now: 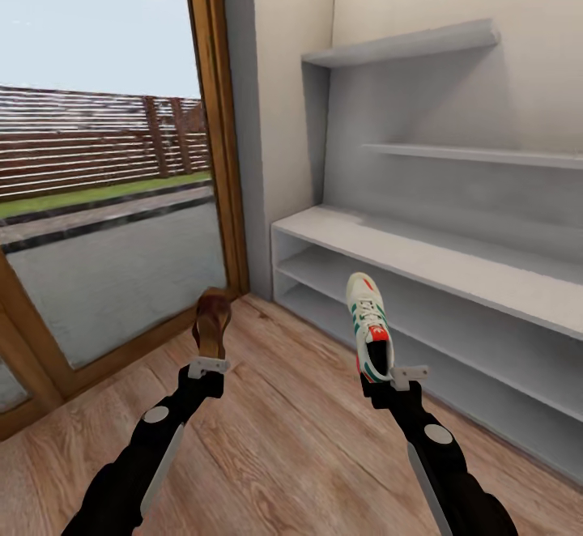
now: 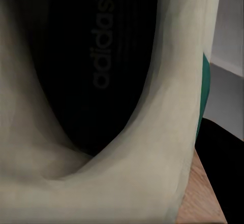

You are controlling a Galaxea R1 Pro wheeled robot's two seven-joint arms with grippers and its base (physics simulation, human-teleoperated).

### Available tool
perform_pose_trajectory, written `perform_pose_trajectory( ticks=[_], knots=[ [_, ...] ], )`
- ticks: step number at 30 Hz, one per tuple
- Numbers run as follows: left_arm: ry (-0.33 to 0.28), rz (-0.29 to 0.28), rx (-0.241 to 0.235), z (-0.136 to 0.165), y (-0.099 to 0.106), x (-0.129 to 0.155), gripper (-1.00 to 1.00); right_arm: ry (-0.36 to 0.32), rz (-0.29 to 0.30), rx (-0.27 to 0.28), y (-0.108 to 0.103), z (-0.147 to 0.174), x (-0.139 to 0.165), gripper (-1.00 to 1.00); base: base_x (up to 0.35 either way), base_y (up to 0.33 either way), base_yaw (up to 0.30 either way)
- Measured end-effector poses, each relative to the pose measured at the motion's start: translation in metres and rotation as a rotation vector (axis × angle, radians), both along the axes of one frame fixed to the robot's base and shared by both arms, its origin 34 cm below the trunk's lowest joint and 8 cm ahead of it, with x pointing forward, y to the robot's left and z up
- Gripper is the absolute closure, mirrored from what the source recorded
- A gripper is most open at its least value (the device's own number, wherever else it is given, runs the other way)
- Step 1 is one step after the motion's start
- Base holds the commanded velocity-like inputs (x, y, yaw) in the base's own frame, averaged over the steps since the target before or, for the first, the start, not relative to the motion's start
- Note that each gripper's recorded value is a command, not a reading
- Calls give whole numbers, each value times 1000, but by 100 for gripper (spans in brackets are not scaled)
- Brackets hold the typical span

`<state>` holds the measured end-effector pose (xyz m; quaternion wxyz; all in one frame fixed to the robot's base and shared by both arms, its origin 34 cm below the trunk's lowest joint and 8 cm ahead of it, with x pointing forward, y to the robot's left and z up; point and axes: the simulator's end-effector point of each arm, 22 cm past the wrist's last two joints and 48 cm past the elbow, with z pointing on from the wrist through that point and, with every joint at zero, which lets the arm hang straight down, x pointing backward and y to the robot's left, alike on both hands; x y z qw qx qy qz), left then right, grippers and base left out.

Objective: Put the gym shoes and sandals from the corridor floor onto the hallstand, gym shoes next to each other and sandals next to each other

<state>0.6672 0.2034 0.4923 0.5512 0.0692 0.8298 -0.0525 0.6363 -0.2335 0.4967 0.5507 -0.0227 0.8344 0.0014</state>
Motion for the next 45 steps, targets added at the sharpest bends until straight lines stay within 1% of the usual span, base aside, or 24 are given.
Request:
perform_pose_trajectory(
  ticks=[9, 21, 25, 35, 45],
  knots=[
    [1, 0, 0, 0, 0, 0, 100, 0, 0, 0, 0, 0, 0, 100, 177, 280, -300],
    [1, 0, 0, -1, 0, 0, 100, 1, 0, 0, 0, 0, 0, 100, 35, 30, -300],
    [1, 0, -1, 0, 0, 0, 100, 0, 0, 0, 0, 0, 0, 100, 140, 137, -300],
    [1, -1, 0, -1, 0, 0, 100, 0, 0, 0, 0, 0, 0, 100, 156, 276, -300],
    [1, -1, -1, -1, 0, 0, 100, 0, 0, 0, 0, 0, 0, 100, 18, 308, -300]
  ],
)
